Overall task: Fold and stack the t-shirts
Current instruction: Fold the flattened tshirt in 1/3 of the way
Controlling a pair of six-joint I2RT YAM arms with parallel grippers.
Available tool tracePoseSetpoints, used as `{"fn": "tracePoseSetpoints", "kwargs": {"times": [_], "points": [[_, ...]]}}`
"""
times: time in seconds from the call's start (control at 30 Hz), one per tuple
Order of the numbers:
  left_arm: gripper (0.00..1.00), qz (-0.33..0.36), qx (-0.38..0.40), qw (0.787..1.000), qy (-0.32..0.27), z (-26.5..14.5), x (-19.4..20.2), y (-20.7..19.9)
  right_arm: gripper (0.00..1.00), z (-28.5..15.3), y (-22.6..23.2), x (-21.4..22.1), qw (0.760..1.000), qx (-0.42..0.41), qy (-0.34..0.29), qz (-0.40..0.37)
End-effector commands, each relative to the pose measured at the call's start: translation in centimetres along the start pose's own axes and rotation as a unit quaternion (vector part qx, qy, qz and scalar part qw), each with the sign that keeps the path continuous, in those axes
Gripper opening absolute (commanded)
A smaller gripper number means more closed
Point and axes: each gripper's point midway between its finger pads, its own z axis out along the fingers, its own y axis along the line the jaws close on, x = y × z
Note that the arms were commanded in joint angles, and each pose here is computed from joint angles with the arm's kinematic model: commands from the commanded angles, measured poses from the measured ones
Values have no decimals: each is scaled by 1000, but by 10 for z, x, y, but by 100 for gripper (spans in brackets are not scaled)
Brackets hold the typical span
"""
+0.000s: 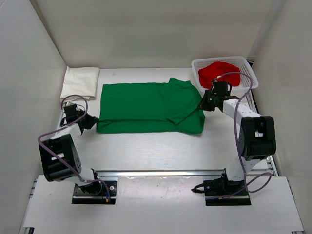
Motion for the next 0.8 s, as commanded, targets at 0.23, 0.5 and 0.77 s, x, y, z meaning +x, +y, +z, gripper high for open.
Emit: {"fn": "tracePoseSetpoints", "kwargs": {"times": [0.23,0.5,0.77], "points": [[0,8,5,1000,-16,24,-19,-19,0,24,14,-61,998,6,-51,-39],[4,9,-6,1000,-9,33,-16,-15,0,46,22,-82,996,5,-63,-62],[60,16,-8,1000,-14,23,-21,-15,8,64,34,-99,995,11,-51,-82]]}}
